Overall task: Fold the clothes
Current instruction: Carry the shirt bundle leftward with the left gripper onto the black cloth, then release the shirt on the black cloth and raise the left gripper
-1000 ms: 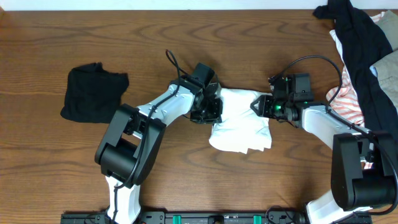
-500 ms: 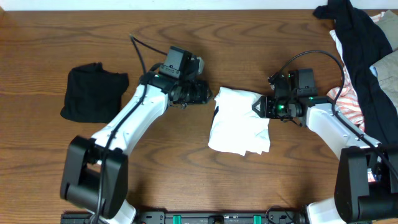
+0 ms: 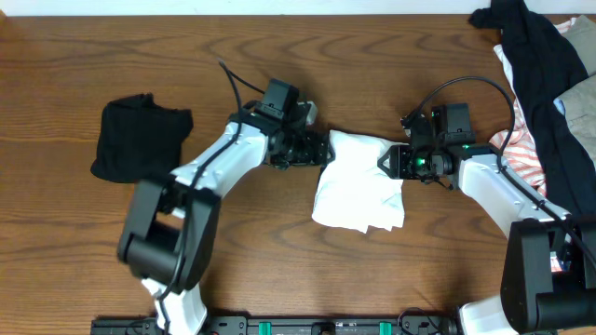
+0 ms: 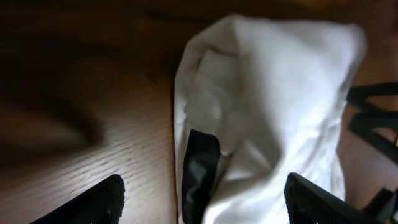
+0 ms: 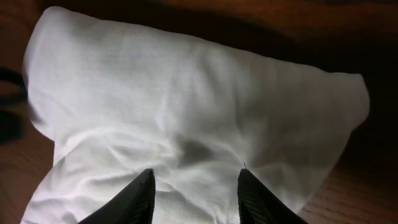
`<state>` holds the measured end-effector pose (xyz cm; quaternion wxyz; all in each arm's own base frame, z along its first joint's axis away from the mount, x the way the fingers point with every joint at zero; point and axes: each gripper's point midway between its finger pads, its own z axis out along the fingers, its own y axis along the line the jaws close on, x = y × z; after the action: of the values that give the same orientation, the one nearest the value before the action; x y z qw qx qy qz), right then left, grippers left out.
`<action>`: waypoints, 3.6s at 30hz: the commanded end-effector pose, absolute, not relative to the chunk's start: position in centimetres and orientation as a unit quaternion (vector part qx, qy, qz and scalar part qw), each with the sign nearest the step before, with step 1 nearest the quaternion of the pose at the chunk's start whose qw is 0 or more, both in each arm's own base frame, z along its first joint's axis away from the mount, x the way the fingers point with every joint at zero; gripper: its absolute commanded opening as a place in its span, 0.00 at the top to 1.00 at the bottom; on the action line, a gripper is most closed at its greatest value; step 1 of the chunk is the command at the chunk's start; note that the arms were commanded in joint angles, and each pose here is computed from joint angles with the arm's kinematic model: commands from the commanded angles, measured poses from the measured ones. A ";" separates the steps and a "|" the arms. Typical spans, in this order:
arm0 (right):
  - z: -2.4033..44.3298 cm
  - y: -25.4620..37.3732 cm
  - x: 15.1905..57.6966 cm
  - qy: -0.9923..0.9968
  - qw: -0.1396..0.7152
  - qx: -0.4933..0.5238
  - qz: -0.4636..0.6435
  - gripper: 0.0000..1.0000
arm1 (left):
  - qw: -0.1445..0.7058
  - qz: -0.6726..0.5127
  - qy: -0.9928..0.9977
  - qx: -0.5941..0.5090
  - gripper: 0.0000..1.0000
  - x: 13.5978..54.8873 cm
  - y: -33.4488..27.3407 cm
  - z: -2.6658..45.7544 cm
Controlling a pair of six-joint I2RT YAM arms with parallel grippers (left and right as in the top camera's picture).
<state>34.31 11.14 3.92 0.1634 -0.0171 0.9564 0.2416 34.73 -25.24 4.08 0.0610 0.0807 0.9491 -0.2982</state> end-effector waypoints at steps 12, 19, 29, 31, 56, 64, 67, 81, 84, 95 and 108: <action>4.6 11.6 34.5 0.955 0.172 -0.035 0.240 0.59 | -0.068 -0.366 0.914 0.160 0.47 27.5 -31.2 -0.2; 4.6 11.6 34.3 0.956 0.168 -0.034 0.240 0.59 | -0.061 -0.368 0.915 0.153 0.94 28.2 -30.7 -0.1; 5.7 10.1 34.7 0.954 0.185 -0.023 0.236 0.59 | 0.056 -0.254 0.962 0.088 0.94 34.7 -20.7 4.0; 6.3 9.3 34.8 0.953 0.193 -0.014 0.234 0.59 | 0.094 -0.207 0.971 0.075 0.94 36.2 -16.9 5.7; 7.3 8.6 33.7 0.955 0.187 -0.009 0.230 0.59 | 0.215 -0.083 0.973 -0.003 0.94 39.5 5.7 14.8; 7.2 8.6 33.6 0.955 0.185 -0.008 0.230 0.58 | 0.205 -0.071 0.976 -0.025 0.94 38.0 9.5 14.5; 7.2 8.6 33.5 0.956 0.182 -0.008 0.230 0.58 | 0.209 -0.065 0.976 -0.020 0.94 37.8 10.4 14.7; 6.8 8.6 32.7 0.960 0.163 -0.005 0.229 0.58 | 0.220 -0.043 0.972 -0.074 0.68 36.8 16.8 13.6; 6.8 8.6 32.6 0.960 0.163 -0.005 0.229 0.58 | 0.221 -0.034 0.969 -0.106 0.36 36.5 18.1 13.5; 6.6 8.4 32.2 0.962 0.155 -0.011 0.224 0.58 | 0.226 0.002 0.920 -0.322 0.07 34.0 24.2 14.1; 8.9 4.5 35.4 0.970 0.222 -0.018 0.100 0.44 | 0.335 -0.088 0.926 -0.148 0.02 39.2 12.1 21.9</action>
<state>32.60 6.15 5.49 0.1565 -0.0097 0.9762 0.1500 38.04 15.68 18.08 0.2937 -0.2074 0.9290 -0.0877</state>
